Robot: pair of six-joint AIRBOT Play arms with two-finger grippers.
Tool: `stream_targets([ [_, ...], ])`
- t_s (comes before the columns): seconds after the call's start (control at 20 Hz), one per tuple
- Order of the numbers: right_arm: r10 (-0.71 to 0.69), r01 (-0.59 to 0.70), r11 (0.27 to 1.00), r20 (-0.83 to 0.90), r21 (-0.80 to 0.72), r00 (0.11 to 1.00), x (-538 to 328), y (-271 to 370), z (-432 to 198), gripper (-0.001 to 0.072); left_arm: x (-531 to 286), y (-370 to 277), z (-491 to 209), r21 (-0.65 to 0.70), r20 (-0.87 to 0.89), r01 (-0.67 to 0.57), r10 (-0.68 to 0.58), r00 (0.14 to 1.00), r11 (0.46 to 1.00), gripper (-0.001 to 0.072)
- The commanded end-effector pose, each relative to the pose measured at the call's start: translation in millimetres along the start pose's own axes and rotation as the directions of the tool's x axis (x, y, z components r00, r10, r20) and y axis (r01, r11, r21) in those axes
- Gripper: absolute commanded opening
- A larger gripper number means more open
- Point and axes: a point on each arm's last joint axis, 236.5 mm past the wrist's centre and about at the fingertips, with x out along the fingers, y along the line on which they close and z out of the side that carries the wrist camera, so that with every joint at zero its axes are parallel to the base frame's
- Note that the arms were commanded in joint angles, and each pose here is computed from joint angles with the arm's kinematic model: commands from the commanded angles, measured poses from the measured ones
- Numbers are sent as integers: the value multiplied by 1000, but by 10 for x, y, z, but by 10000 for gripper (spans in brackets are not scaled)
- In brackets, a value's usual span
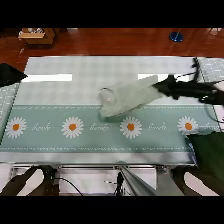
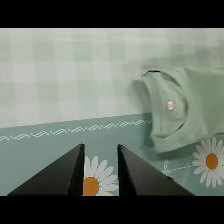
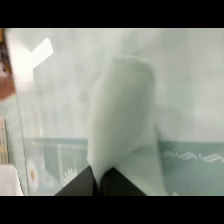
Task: Fold the shirts.
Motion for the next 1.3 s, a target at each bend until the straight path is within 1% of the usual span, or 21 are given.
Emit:
stream_targets([
  [0.0, -76, 82, 996, 169, -30, 983, -1085, 333, 401, 21, 37, 28, 19, -8, 0, 1, -1, 1000, 1000, 279],
  [0.1, -223, 234, 972, 259, -13, 940, -1764, 225, 500, 21, 57, 48, 36, -11, 3, 0, 0, 1000, 1000, 279],
  [0.2, -427, 423, 903, 267, 76, 864, -2372, -119, 394, 21, 64, 74, 88, -13, 24, -8, 8, 1000, 1000, 279],
  [0.3, -587, 554, 808, 209, 200, 782, -2855, -474, 163, 21, 66, 106, 170, -14, 57, -20, 20, 998, 1000, 278],
  [0.4, -691, 634, 710, 126, 306, 712, -3211, -771, -122, 21, 59, 131, 240, -15, 87, -30, 31, 996, 999, 278],
  [0.45, -743, 681, 640, 62, 356, 666, -3392, -929, -314, 21, 57, 140, 268, -14, 98, -34, 35, 995, 999, 279],
  [0.55, -841, 752, 488, 11, 443, 540, -3772, -1159, -524, 21, 46, 169, 345, -16, 131, -45, 47, 990, 999, 278],
  [0.7, -899, 785, 342, -62, 517, 433, -4090, -1325, -740, 21, 34, 219, 466, -20, 180, -63, 65, 981, 998, 278],
  [0.9, -936, 816, 157, -180, 556, 302, -4389, -1455, -1013, 20, 108, 353, 612, -35, 223, -84, 90, 971, 996, 278],
  [1.0, -931, 826, 98, -243, 555, 273, -4417, -1539, -1165, 20, 178, 449, 674, -26, 236, -100, 104, 966, 995, 278],
  [1.15, -897, 853, -50, -399, 519, 190, -4496, -1704, -1563, 21, 321, 578, 700, -24, 226, -111, 114, 967, 994, 277],
  [1.25, -857, 870, -128, -495, 476, 146, -4488, -1793, -1847, 20, 438, 664, 686, -6, 206, -117, 116, 972, 993, 277],
])
